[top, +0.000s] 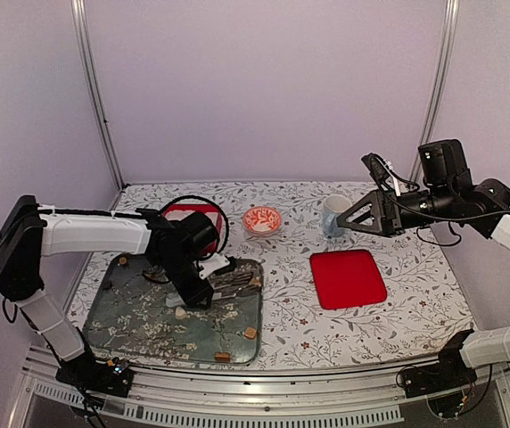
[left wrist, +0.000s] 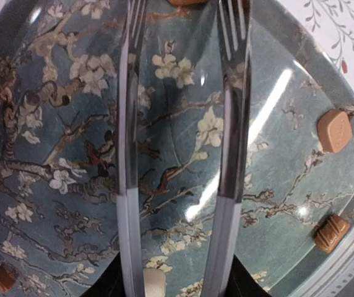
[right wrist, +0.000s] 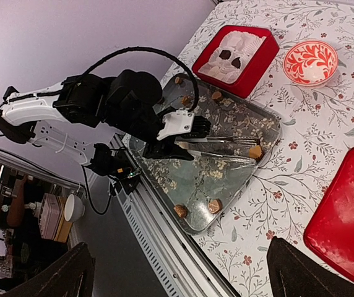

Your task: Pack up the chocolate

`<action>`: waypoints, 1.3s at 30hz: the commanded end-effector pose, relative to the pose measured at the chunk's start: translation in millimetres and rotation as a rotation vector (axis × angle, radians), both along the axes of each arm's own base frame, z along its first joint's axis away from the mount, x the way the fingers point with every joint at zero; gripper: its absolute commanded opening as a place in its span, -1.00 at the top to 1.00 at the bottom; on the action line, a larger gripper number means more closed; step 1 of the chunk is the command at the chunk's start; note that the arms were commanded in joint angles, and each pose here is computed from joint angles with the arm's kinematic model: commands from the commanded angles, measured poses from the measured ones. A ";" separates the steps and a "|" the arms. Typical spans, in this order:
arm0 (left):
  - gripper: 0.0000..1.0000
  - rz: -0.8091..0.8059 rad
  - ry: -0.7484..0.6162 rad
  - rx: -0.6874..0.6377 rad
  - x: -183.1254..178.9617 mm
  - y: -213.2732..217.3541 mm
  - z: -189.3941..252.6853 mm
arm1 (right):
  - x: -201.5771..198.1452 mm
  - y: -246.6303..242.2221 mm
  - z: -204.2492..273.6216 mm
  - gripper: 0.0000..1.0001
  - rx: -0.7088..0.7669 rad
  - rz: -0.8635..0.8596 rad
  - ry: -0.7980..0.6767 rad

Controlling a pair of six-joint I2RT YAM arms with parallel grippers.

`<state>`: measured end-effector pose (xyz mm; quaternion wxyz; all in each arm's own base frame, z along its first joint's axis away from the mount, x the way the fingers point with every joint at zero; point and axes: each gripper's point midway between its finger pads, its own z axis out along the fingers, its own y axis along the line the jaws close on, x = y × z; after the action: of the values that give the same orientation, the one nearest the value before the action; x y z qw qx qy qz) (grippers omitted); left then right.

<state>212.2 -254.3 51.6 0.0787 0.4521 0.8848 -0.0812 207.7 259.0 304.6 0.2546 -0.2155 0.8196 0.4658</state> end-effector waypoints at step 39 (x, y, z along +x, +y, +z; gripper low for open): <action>0.51 0.640 -0.146 -0.314 139.7 84.8 116.0 | 27.6 8.6 -17.7 -0.98 0.039 -0.048 -0.060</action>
<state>334.7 -174.0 179.3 0.2479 0.1738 0.9435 -0.1343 230.7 267.7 294.9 0.2875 -0.2086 0.8096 0.4674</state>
